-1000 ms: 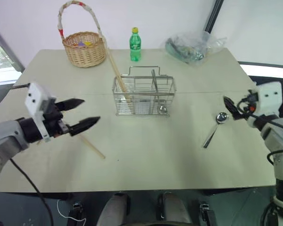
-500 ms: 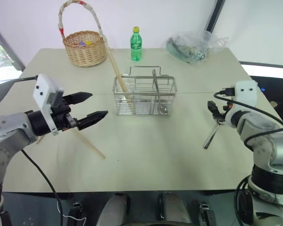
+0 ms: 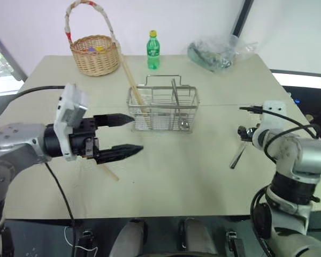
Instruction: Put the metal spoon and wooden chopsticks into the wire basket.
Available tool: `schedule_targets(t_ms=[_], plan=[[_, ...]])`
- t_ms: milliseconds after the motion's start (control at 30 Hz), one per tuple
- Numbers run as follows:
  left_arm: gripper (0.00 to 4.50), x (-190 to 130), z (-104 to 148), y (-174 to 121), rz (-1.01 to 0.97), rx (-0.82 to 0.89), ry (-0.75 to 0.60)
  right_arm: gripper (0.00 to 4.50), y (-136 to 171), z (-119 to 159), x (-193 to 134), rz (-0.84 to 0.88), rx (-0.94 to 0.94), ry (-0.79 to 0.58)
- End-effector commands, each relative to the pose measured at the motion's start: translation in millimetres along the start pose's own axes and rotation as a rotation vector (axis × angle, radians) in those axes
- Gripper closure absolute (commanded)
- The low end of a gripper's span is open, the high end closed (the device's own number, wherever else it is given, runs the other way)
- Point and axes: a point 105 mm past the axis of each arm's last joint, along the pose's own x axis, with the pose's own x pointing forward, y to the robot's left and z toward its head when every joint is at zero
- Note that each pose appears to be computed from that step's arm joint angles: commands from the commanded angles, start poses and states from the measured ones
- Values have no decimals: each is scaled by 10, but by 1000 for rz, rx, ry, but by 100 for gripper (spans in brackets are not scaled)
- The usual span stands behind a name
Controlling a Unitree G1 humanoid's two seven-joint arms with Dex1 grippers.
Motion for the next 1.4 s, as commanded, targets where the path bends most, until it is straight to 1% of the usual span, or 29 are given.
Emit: schedule_targets(t_ms=[33, 267, 433, 467, 500, 533, 567, 633, 700, 733, 900, 933, 1033, 1133, 1200, 1267, 1300, 1367, 1400], plan=[[5, 49, 9, -16, -79, 10, 43, 14, -22, 56, 89, -26, 76, 23], [5, 165, 77, -3, -166, 59, 68, 14, 12, 25, 271, -42, 103, 64], [5, 181, 122, 30, -186, 82, 80, 14, 32, -177, 376, -45, 116, 142], [0, 183, 130, 32, -189, 83, 80, 69, 43, -201, 379, -41, 117, 149], [0, 183, 137, 36, -191, 84, 80, 94, 65, -216, 377, -34, 118, 153], [0, 182, 142, 40, -192, 85, 80, 144, 85, -223, 373, -29, 120, 153], [0, 182, 144, 43, -193, 86, 81, 184, 101, -224, 370, -26, 120, 152], [0, 188, 144, 46, -194, 92, 82, 297, 142, -219, 365, -15, 119, 148], [0, 192, 146, 51, -193, 98, 82, 401, 171, -214, 359, -8, 119, 145], [0, 195, 153, 54, -192, 100, 79, 444, 185, -211, 356, -4, 118, 143], [0, 209, 176, 77, -183, 110, 67, 444, 219, -193, 349, 4, 108, 130], [0, 215, 180, 82, -179, 113, 64, 444, 197, -161, 349, -2, 99, 109], [0, 221, 194, 105, -161, 121, 53, 444, 119, -2, 328, -10, 87, 23], [0, 205, 219, 147, -129, 128, 37, 444, 41, 283, 250, -10, 76, -121], [0, 177, 257, 209, -82, 136, 14, 444, 73, 755, 27, 32, 44, -369], [0, 142, 302, 286, -25, 142, -15, 444, 179, 1183, -300, 102, -2, -620], [0, 129, 313, 308, -9, 144, -22, 444, 218, 1274, -390, 123, -16, -682], [0, 90, 335, 376, 41, 147, -40, 444, 485, 1568, -791, 282, -18, -880], [0, 77, 341, 397, 56, 148, -46, 444, 579, 1644, -934, 346, -9, -938]])
